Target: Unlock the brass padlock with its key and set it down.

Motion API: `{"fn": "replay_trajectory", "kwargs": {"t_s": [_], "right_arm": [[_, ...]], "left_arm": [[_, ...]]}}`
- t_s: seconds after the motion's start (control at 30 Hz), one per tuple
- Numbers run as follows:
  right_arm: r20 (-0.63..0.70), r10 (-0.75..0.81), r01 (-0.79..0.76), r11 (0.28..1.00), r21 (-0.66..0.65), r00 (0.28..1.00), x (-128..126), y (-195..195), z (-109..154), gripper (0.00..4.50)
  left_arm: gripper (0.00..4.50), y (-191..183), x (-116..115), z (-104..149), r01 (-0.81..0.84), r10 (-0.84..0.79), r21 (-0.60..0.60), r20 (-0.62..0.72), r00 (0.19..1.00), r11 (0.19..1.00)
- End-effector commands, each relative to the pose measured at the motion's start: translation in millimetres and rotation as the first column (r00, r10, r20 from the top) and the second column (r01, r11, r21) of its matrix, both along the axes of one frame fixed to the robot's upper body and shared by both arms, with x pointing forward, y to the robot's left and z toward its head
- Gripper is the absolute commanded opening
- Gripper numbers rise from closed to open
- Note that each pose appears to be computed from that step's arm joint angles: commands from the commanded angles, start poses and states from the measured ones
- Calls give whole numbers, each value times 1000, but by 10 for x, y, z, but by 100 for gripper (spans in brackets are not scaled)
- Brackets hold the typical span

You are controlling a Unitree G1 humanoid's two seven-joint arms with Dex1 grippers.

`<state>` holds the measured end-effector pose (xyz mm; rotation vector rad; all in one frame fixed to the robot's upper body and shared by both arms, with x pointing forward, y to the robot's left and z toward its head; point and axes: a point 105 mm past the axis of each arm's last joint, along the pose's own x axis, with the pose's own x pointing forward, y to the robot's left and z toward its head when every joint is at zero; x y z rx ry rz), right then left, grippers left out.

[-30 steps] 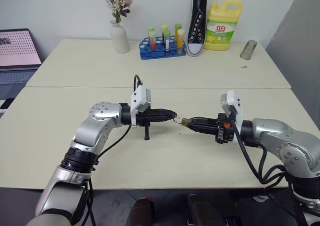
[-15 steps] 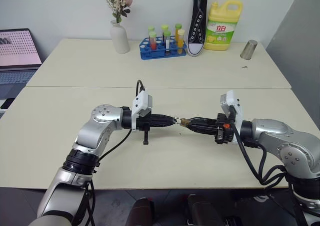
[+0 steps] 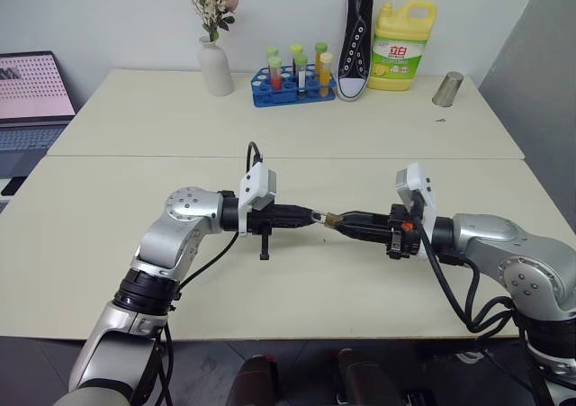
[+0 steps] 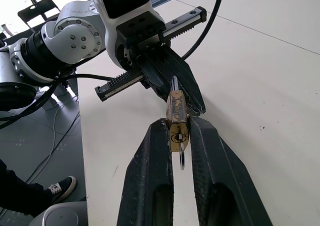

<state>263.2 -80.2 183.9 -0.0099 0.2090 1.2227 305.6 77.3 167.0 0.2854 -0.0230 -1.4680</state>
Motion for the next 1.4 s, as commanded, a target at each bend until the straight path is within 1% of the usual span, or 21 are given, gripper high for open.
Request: {"fn": "replay_trajectory", "kwargs": {"t_s": [0.03, 0.17, 0.43, 0.57, 0.77, 1.1, 1.4], "right_arm": [[41, 9, -9, 1000, 9, 999, -8, -7, 77, 14], [40, 7, -8, 1000, 6, 999, -3, -12, 63, 14], [38, 4, -4, 1000, 0, 999, -3, -28, 47, 14], [39, 6, -5, 1000, -3, 999, -3, -29, 45, 14], [38, 7, -7, 1000, -5, 999, -3, -26, 36, 14], [36, 11, -11, 1000, -7, 999, -9, -22, 29, 14], [36, 12, -12, 1000, -6, 999, -12, -18, 26, 14]], "left_arm": [[0, -23, -41, 167, 19, -17, -43, 54, 998, 999], [0, -42, -91, 219, 35, -33, -59, 44, 998, 998], [0, -12, -224, 162, 83, -83, -9, -3, 997, 997], [0, -18, -262, 201, 96, -97, -21, -34, 995, 995], [0, -52, -265, 333, 85, -92, -92, -84, 992, 992], [0, -78, -214, 419, 56, -68, -132, -92, 993, 990], [0, -78, -225, 406, 60, -70, -114, -81, 994, 992]]}}
